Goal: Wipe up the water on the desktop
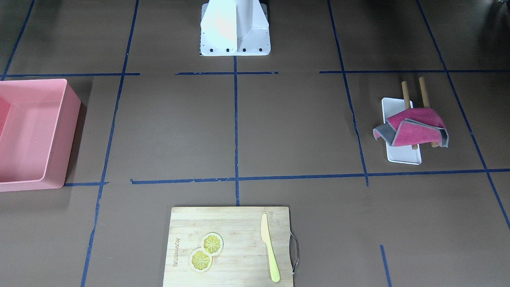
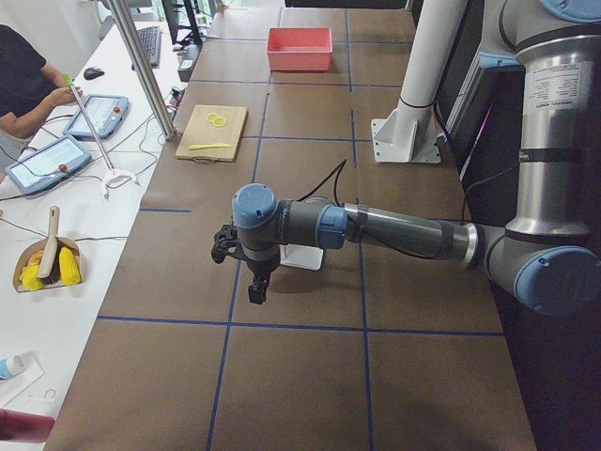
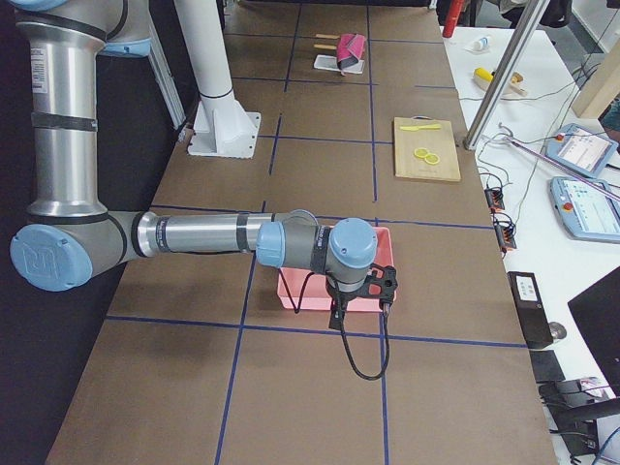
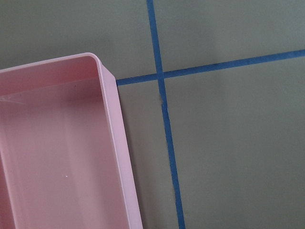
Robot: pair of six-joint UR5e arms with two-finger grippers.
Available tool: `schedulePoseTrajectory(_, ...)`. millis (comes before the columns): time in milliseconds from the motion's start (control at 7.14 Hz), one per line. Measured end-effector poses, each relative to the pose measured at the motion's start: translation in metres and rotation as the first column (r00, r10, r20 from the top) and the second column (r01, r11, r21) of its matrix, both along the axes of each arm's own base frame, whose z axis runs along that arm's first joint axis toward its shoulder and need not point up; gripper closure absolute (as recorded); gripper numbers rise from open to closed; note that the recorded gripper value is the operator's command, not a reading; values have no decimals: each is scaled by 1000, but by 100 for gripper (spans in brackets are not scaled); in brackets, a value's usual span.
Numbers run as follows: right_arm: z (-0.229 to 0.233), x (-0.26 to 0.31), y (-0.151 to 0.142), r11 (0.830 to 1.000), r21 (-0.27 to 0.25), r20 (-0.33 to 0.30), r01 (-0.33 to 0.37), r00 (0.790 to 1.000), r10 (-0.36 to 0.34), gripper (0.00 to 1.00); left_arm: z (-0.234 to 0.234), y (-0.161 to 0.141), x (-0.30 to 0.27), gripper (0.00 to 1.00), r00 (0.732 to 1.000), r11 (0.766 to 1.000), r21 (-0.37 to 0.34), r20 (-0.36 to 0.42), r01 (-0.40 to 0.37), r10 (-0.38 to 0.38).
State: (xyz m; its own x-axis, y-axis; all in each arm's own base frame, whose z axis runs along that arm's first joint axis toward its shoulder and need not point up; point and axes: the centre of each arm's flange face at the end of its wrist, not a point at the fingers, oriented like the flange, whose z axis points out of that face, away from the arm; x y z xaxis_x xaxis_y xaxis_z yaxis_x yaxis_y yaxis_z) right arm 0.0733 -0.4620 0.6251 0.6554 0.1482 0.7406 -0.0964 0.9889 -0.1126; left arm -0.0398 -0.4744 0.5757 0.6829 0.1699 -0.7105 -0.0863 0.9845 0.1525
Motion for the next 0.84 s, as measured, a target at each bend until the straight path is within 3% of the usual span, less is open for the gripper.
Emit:
schedulePoseTrajectory(280,-3,-4,-1,1000,9,10,8,1000,-8,0,-28,-7,33,0,1000,1000,-2,-13,17,-17)
schedulePoseTrajectory(841,-2,-26,-7,995,90,7,52,999,-53,0,-99,-10,151,0,998,998,-60,-65,15,-18)
